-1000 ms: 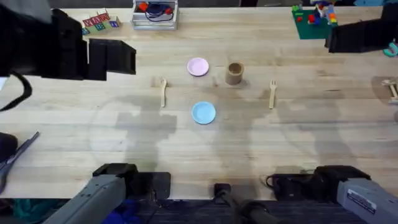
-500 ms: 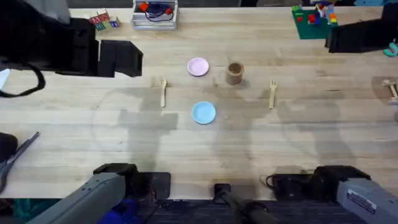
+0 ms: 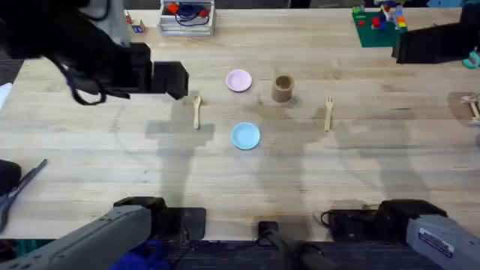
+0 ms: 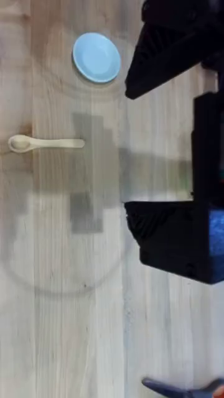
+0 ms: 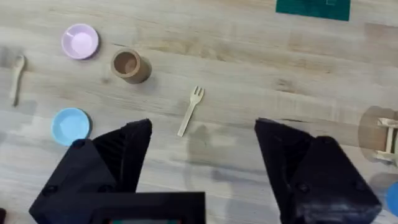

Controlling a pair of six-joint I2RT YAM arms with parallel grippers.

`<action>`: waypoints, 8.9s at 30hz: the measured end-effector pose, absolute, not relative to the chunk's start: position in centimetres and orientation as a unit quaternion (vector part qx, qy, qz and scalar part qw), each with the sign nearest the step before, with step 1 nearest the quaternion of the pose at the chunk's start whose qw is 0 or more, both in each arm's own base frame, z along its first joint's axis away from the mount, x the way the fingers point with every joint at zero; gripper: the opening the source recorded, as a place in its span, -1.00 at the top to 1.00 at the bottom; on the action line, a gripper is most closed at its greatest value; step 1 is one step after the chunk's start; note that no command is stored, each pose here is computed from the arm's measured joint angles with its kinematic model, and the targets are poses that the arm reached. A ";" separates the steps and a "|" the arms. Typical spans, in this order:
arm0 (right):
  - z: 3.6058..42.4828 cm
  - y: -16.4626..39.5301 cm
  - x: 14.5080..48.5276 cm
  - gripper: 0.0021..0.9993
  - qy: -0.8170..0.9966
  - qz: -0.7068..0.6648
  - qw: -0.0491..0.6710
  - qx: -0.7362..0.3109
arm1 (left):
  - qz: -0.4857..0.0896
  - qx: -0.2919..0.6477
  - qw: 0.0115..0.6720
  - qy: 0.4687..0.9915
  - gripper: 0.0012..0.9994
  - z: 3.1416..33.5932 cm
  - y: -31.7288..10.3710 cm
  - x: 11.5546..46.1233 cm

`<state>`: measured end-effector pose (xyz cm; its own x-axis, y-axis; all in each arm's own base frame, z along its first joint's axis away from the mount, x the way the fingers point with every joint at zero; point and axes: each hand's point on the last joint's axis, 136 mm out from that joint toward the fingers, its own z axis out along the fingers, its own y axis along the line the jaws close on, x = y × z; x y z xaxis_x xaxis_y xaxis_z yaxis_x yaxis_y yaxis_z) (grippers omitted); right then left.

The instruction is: Pick up a utensil and set it on the pink plate, then put the other utensil in the container.

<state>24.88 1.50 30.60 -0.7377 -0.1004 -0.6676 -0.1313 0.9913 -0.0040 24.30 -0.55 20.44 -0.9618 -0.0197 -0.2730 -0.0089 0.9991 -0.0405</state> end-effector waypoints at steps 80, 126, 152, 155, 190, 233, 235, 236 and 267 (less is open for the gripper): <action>30.6 1.5 24.9 -0.99 0.932 0.022 0.357 -0.062 | -0.022 -0.033 0.056 0.998 0.90 3.6 -5.4 31.8; 30.6 1.5 24.9 -0.99 0.932 0.022 0.357 -0.062 | -0.046 0.119 0.153 0.980 0.92 16.8 -13.8 37.7; 30.6 1.5 24.9 -0.99 0.932 0.022 0.357 -0.062 | -0.052 0.121 0.118 0.984 0.92 8.8 -15.7 41.4; 30.6 1.5 24.9 -0.99 0.932 0.022 0.357 -0.062 | -0.055 0.122 0.115 0.984 0.92 8.2 -15.9 41.6; 30.6 1.5 24.9 -0.99 0.932 0.021 0.357 -0.062 | -0.072 0.144 0.111 0.981 0.92 6.2 -18.8 41.6; 30.6 1.5 24.9 -0.99 0.932 0.021 0.357 -0.062 | -0.073 0.143 0.120 0.980 -0.33 8.1 -19.0 42.3; 30.6 1.5 24.9 -0.99 0.932 0.022 0.357 -0.062 | -0.075 0.144 0.127 0.979 -0.53 9.3 -19.2 42.7; 30.6 1.5 24.9 -0.99 0.932 0.021 0.357 -0.062 | -0.075 0.144 0.129 0.978 -0.59 9.8 -19.2 42.8; 30.6 1.5 24.9 -0.99 0.932 0.021 0.357 -0.062 | -0.056 0.157 0.127 0.978 -0.99 22.1 -15.5 35.2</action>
